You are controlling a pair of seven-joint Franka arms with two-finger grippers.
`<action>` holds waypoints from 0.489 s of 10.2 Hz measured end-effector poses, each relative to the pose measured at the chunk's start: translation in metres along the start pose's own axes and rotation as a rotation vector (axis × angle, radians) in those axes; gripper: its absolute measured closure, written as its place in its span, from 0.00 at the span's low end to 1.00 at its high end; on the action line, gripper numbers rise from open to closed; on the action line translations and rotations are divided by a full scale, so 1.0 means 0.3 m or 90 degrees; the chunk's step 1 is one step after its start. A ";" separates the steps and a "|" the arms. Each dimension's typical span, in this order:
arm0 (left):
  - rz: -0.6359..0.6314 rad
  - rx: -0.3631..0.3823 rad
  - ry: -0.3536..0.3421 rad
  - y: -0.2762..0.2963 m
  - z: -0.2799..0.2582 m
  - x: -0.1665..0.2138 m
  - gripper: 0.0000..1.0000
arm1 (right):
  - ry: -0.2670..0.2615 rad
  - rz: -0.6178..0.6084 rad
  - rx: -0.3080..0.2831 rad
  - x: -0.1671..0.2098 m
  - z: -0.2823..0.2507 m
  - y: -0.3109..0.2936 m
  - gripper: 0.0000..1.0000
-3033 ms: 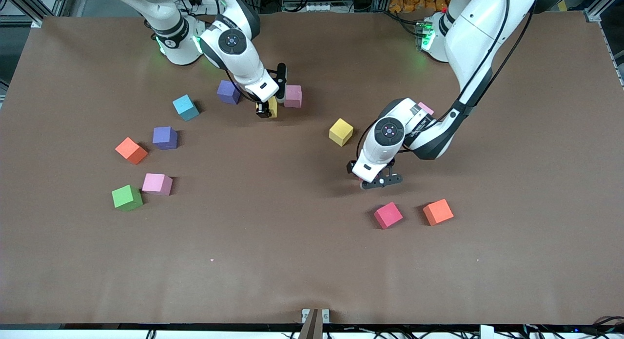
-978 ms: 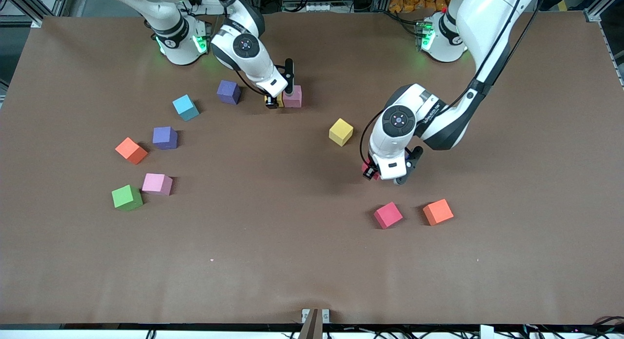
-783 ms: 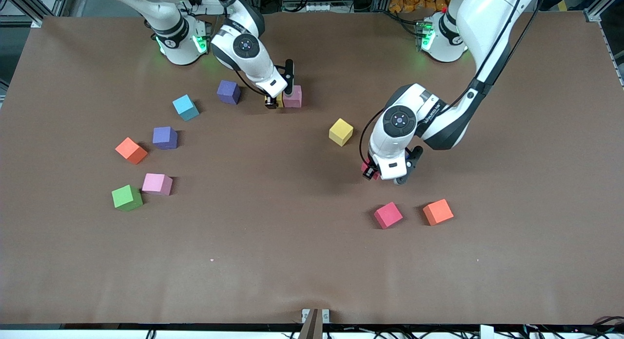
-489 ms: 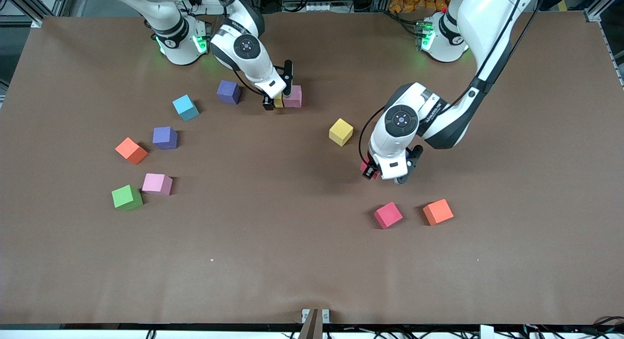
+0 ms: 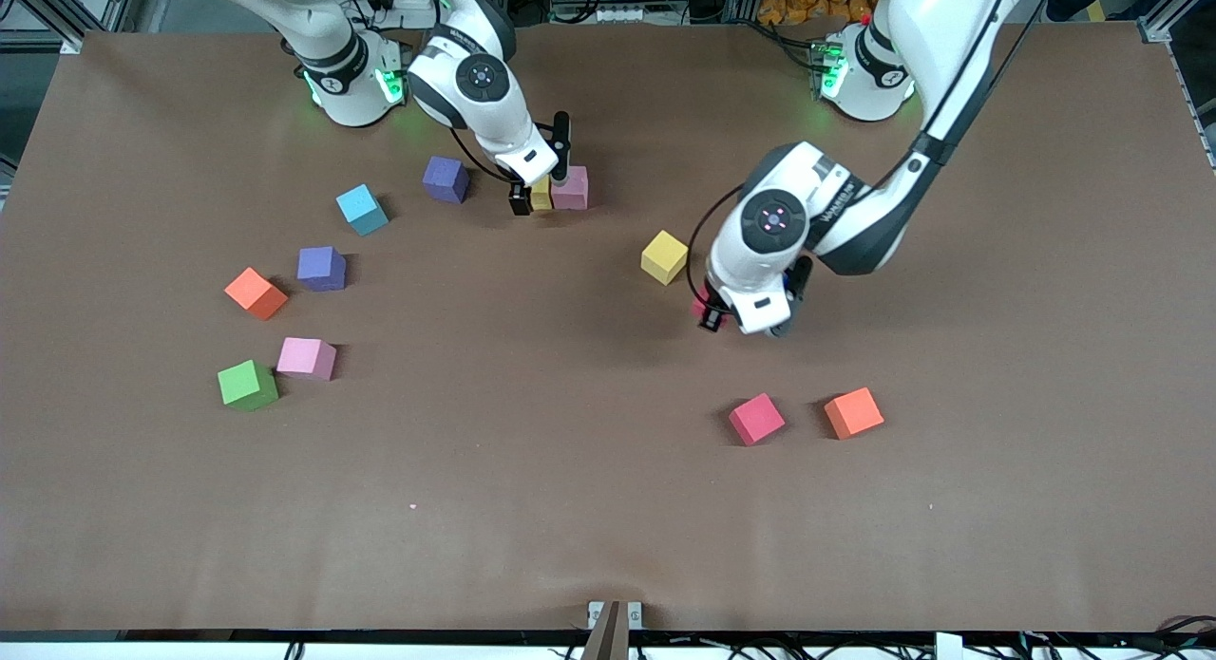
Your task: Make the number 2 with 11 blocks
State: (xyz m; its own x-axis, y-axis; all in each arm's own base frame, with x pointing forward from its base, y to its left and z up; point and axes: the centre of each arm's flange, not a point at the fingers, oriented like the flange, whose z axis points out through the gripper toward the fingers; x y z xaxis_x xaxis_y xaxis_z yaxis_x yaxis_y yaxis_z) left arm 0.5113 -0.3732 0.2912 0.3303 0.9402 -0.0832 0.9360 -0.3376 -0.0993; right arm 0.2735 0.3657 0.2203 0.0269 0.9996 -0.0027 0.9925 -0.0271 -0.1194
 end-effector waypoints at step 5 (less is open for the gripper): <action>-0.182 0.020 0.001 -0.046 0.001 -0.094 0.39 | -0.059 0.036 0.028 0.087 -0.227 0.004 0.00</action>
State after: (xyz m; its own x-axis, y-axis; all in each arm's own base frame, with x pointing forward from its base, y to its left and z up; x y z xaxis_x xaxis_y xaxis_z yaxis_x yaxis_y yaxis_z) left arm 0.4892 -0.3950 0.2947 0.0533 0.9975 -0.0465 0.9871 -0.0597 -0.1488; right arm 0.2834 0.3917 0.2877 0.0702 0.9923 -0.1021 0.9833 -0.0861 -0.1604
